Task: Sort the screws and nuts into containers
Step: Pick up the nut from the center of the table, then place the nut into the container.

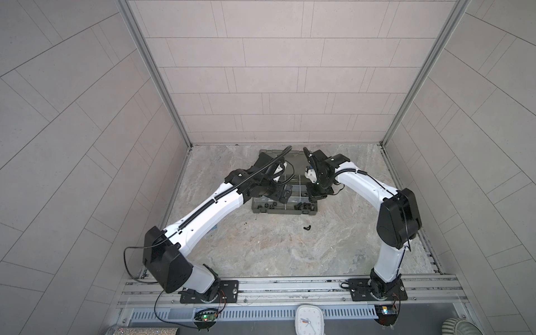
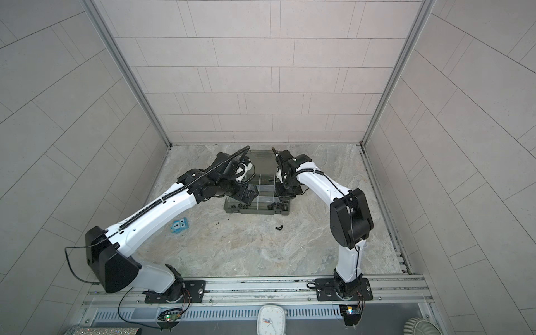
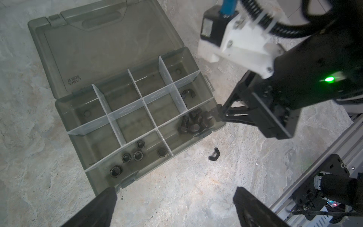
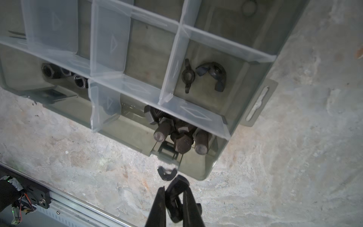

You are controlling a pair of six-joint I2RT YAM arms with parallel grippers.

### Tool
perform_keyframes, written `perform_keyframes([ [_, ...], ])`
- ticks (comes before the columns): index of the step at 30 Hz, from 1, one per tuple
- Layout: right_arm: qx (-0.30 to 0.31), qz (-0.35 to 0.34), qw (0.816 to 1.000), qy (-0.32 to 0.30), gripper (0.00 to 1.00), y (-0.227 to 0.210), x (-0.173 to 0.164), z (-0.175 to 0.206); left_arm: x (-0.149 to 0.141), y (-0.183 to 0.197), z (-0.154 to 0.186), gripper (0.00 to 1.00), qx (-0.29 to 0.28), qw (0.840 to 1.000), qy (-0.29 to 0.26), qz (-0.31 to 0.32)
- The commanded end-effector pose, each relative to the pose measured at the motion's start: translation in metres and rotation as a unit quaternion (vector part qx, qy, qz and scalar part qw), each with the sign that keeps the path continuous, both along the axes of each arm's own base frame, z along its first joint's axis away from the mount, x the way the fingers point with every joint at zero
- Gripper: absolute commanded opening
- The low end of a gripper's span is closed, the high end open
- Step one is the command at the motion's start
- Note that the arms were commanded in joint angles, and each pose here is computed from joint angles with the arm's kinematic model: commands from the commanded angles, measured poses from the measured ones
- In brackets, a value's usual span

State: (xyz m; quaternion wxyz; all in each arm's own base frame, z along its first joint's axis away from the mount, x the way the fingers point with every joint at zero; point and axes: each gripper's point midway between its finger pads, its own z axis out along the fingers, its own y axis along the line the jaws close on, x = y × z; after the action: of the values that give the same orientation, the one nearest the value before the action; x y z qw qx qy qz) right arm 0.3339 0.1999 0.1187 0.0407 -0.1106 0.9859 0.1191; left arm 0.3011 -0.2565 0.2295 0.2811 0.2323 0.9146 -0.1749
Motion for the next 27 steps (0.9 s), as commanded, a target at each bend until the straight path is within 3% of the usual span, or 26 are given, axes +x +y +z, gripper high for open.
perform_keyframes([
  [1,-0.006,0.005,1.0,0.014,0.03,0.002,0.007,-0.005,0.012,-0.008,0.017,1.0,-0.01,1.0,-0.02,-0.015],
  [18,0.005,-0.029,0.999,0.028,0.05,0.002,0.059,-0.033,0.045,-0.008,0.02,1.0,-0.032,0.999,-0.008,-0.013],
  [22,0.011,-0.036,0.999,0.023,0.2,0.0,0.067,-0.03,0.05,-0.005,0.019,1.0,-0.041,0.999,0.0,-0.005],
  [27,0.021,-0.038,0.999,0.009,0.28,-0.001,0.073,-0.019,0.053,-0.004,0.017,1.0,-0.05,0.999,0.006,0.002],
])
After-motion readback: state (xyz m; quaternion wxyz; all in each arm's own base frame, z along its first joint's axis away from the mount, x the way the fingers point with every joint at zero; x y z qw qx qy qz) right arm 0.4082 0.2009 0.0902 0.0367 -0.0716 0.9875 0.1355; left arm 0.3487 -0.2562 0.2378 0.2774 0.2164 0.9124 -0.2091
